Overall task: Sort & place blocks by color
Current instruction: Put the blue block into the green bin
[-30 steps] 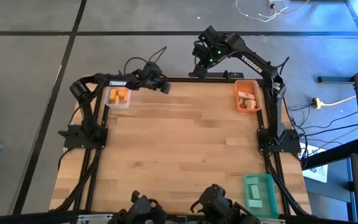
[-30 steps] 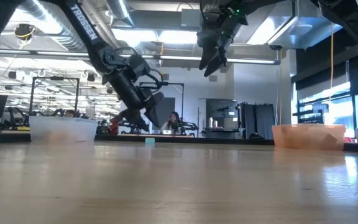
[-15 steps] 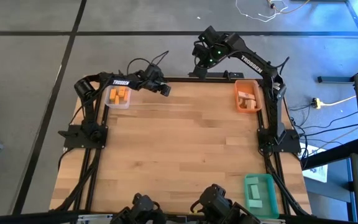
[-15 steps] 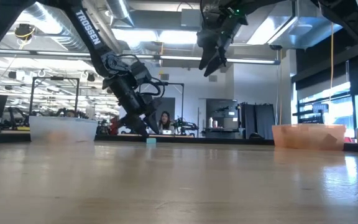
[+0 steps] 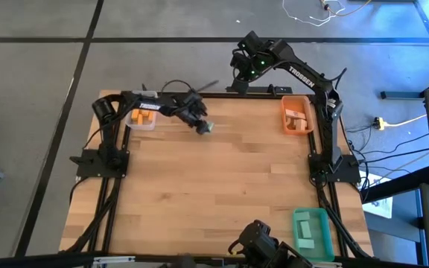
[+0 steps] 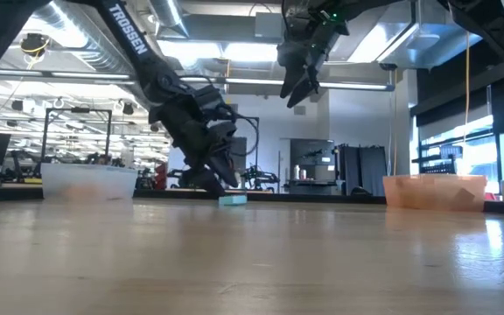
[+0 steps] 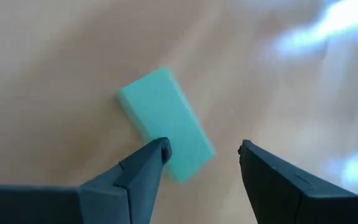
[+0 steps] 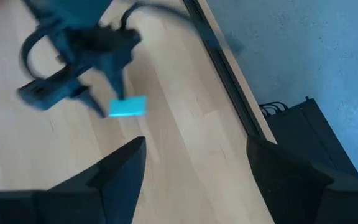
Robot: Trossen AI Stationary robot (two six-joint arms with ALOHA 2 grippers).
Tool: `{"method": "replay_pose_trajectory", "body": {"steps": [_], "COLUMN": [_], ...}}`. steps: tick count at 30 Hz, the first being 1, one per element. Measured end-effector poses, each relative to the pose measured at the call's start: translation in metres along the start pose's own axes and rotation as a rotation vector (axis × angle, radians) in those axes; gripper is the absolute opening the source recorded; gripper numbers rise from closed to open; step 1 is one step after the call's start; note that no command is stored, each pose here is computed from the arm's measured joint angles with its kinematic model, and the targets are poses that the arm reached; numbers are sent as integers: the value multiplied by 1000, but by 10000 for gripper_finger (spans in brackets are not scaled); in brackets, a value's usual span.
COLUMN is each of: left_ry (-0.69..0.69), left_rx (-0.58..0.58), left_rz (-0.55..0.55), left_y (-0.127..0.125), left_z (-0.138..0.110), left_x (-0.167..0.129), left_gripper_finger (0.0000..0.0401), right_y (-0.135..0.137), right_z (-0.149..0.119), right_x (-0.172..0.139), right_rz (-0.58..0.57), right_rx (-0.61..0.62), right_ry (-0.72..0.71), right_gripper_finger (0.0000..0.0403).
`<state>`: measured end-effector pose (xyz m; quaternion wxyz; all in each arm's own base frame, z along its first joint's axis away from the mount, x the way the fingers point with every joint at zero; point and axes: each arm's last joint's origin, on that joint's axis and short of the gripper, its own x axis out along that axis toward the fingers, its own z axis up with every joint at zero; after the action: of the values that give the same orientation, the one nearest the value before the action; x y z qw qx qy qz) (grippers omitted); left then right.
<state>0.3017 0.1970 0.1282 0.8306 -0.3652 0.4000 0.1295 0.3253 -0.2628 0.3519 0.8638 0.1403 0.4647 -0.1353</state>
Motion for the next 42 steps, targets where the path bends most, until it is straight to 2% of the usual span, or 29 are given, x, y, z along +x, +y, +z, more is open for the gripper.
{"method": "replay_pose_trajectory", "body": {"steps": [4, 7, 10, 14, 17, 20, 26, 34, 42], "left_ry": [124, 167, 169, 133, 94, 30, -101, -257, -377], "left_rx": [112, 190, 227, 243, 293, 359, 375, 310, 276], "left_rz": [-15, 2, 7, -13, -11, 41, 231, 410, 524], "left_y": [-23, -39, -48, -55, -64, -73, -80, -86, -89], "left_z": [-19, -28, -32, -28, -24, -19, -14, -25, -41], "left_x": [12, 18, 22, 12, -5, -31, -91, -167, -214], "left_gripper_finger": [204, 204, 204, 204, 204, 204, 204, 204, 204], "right_y": [0, 0, 0, 3, 6, 10, 34, 81, 122], "right_z": [0, -1, -1, -3, -5, -6, -6, -16, -40], "right_x": [0, 0, 0, 0, 0, 1, 13, 67, 128], "right_rz": [0, 2, 5, 50, 128, 177, 227, 308, 338], "right_rx": [0, -1, -13, -49, -84, -156, -411, -701, -852], "right_ry": [2, 5, 14, 29, 31, 26, 39, 36, -47], "right_gripper_finger": [277, 277, 277, 277, 277, 277, 277, 277, 277]}}
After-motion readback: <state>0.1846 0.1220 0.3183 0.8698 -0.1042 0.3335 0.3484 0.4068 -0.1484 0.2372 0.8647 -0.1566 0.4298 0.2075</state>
